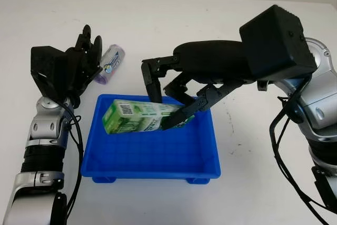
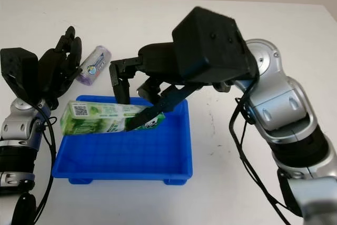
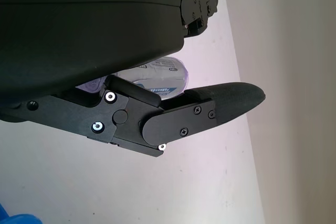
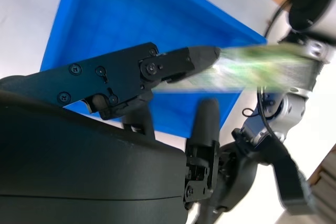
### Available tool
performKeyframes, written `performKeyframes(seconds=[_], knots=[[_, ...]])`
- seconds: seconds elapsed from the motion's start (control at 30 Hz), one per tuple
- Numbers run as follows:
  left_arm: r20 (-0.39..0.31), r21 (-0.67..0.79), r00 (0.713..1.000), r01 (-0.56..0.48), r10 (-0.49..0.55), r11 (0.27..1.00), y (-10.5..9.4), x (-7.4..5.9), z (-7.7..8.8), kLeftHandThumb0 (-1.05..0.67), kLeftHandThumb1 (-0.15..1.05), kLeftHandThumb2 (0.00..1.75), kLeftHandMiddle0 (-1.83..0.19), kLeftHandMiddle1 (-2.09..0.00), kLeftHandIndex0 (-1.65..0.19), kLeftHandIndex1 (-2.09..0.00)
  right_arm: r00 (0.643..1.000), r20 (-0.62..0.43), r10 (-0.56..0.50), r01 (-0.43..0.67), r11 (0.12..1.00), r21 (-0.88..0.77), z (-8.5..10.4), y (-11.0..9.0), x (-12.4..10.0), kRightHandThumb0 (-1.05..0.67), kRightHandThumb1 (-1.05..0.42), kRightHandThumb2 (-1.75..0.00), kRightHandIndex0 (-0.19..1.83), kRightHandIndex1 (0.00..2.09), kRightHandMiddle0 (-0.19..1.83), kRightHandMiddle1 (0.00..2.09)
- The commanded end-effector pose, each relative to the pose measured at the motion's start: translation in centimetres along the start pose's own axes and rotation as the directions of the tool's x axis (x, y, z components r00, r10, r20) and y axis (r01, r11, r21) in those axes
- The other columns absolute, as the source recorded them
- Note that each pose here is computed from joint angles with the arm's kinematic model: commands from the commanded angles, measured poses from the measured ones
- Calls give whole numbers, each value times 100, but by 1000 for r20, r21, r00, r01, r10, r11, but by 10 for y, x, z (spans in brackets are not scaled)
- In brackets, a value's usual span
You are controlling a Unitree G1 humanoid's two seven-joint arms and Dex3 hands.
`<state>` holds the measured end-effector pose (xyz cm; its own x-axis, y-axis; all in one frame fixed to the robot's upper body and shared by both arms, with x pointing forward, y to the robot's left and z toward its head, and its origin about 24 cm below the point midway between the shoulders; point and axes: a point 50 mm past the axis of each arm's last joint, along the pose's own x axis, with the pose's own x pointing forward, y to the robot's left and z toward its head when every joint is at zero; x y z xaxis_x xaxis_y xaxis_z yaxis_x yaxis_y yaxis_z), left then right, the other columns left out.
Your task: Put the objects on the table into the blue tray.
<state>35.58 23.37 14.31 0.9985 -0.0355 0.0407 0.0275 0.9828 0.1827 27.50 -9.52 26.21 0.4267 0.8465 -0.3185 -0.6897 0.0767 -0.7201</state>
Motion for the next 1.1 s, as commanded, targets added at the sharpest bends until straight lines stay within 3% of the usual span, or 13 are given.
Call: performKeyframes(seconds=[0.0, 0.07, 0.13, 0.43, 0.57, 0.77, 0.9, 1.07], knots=[[11, 10, 1000, -3, 3, 1000, 0, -2, 1, -77, 105, 69, 19, 0, 19, 0, 1000, 13, 13, -13, 999, -45, -4, 3, -1, -56, -105, -18, -12, 81, -10, 63], [9, 10, 1000, -3, 3, 1000, 0, -2, 0, -77, 105, 69, 19, 0, 19, 0, 999, 41, 7, -2, 995, -100, -6, 4, -1, -55, -105, -17, -11, 46, -6, 32], [6, 2, 1000, 0, 0, 1000, 0, -3, 0, -77, 105, 69, 19, 0, 19, 0, 997, 71, -22, 33, 988, -151, -8, 4, 0, -51, -105, -17, -13, 29, -7, 18], [2, -1, 1000, 5, -5, 1000, 1, -3, -2, -76, 105, 70, 19, 0, 19, 0, 991, 110, -73, 94, 975, -200, -14, -2, -1, -50, -105, -26, -19, 8, -17, 6], [0, 9, 1000, 4, -4, 1000, 2, -2, -1, -77, 105, 70, 19, 0, 19, 0, 976, 167, -143, 174, 965, -195, -13, -20, -7, -54, -105, -27, -19, 0, -19, 0], [3, 14, 1000, 5, -5, 1000, 3, -2, 0, -77, 105, 70, 19, 0, 19, 0, 918, 135, -374, 381, 924, -27, -29, -59, -16, -67, -105, -42, -19, 0, -19, 0], [8, 9, 1000, 0, 0, 1000, 6, -2, 2, -78, 105, 69, 19, 0, 19, 0, 849, 40, -527, 528, 848, -42, -54, -83, -18, -71, -105, -65, -19, 0, -19, 0], [13, 5, 1000, 0, 0, 1000, 7, -2, 2, -78, 105, 68, 19, 0, 19, 0, 795, -81, -601, 606, 788, 112, -92, -92, -16, -75, -105, -65, -19, 0, -19, 0]])
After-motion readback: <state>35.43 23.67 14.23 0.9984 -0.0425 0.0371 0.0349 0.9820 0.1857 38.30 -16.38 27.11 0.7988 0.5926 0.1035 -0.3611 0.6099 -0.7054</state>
